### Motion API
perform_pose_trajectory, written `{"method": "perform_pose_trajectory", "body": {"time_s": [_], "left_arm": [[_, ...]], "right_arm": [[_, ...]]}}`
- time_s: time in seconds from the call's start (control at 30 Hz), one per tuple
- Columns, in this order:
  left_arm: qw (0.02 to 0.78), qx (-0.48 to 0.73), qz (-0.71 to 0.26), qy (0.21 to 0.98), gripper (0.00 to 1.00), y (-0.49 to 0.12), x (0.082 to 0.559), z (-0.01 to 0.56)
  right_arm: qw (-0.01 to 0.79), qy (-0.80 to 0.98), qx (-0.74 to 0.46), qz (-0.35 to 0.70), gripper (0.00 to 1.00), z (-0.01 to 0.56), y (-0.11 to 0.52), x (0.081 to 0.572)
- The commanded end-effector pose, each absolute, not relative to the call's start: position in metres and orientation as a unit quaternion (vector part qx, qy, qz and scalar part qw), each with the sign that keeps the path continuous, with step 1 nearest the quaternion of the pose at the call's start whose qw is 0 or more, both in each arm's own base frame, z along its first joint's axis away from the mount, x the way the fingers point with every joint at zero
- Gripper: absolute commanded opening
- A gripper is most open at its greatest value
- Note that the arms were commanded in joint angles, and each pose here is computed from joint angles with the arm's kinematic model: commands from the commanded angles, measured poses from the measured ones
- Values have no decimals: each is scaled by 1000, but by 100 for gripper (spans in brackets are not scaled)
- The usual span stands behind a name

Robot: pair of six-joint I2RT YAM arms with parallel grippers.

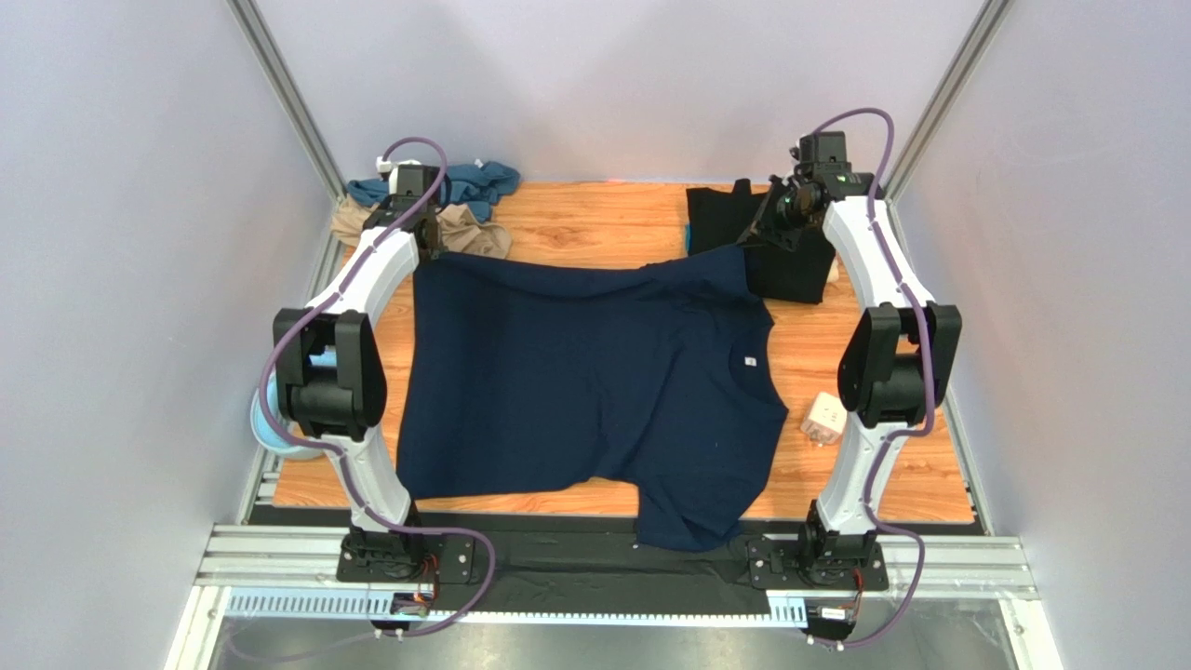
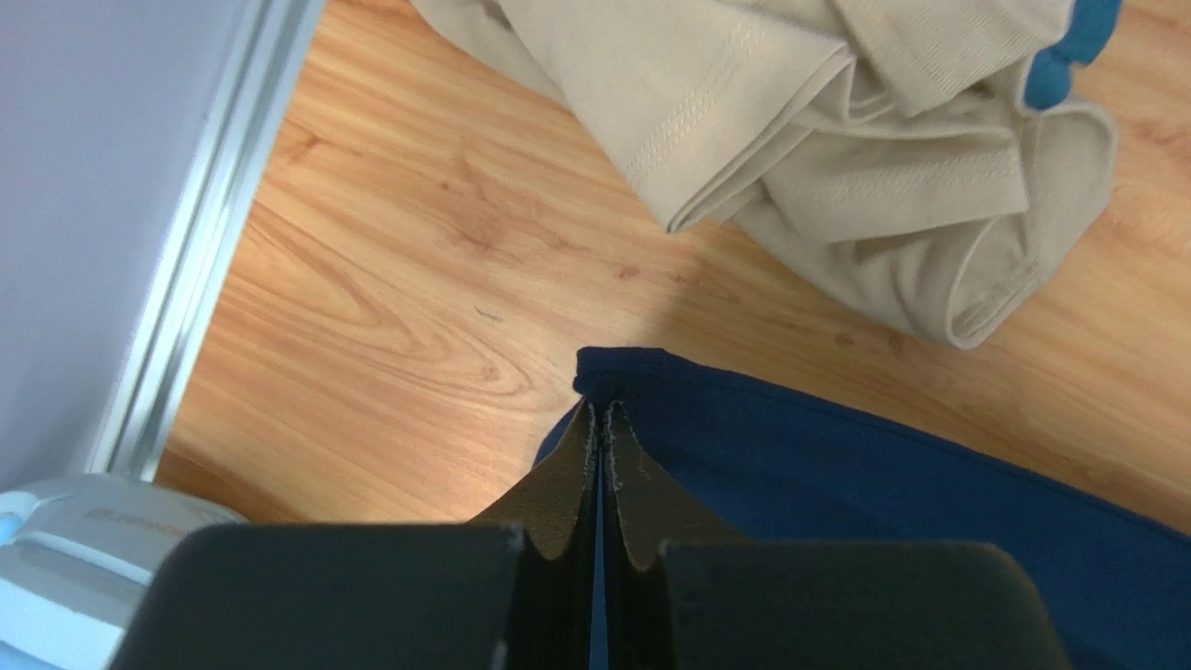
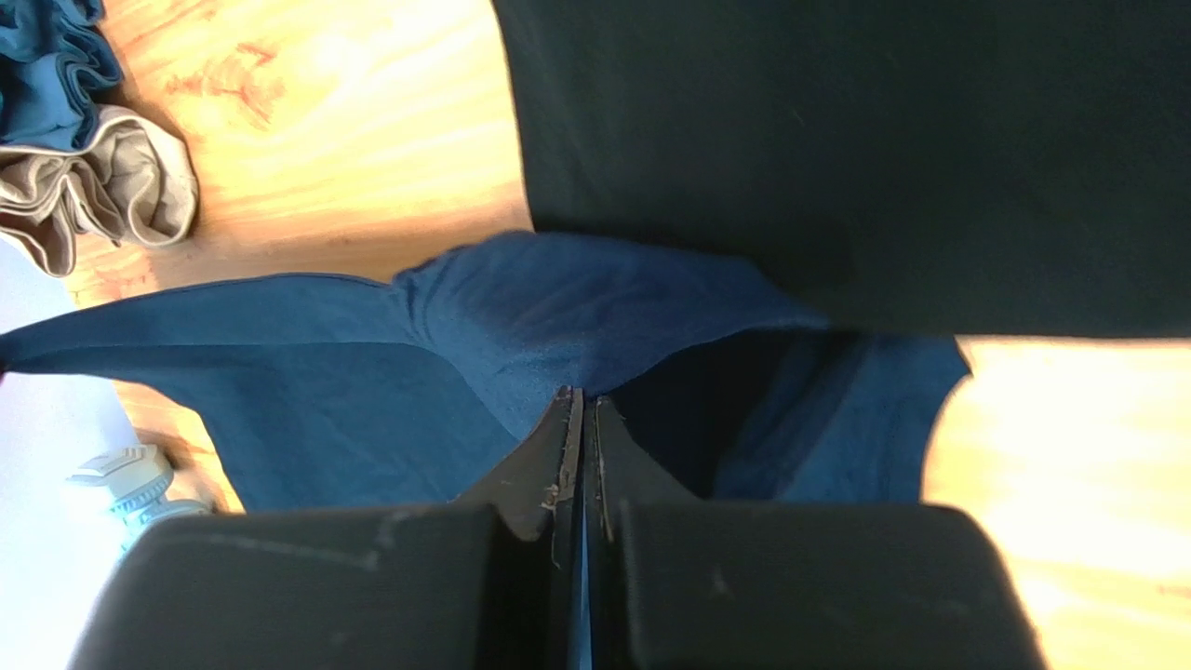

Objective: Fold and stack the t-shirts

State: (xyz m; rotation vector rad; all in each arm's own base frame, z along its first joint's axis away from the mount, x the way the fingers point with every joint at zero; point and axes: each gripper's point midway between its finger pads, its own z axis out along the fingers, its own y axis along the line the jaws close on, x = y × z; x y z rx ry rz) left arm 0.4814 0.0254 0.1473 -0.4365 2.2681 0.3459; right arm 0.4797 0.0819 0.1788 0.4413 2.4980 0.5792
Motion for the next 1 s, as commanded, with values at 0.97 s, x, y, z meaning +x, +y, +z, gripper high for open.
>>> {"method": "perform_pose_trajectory", "body": {"time_s": [0.97], "left_arm": [[208,-146,81,964,0,20,348,110]], "right_arm": [[124,954,120,247,0,149,115,359]]}}
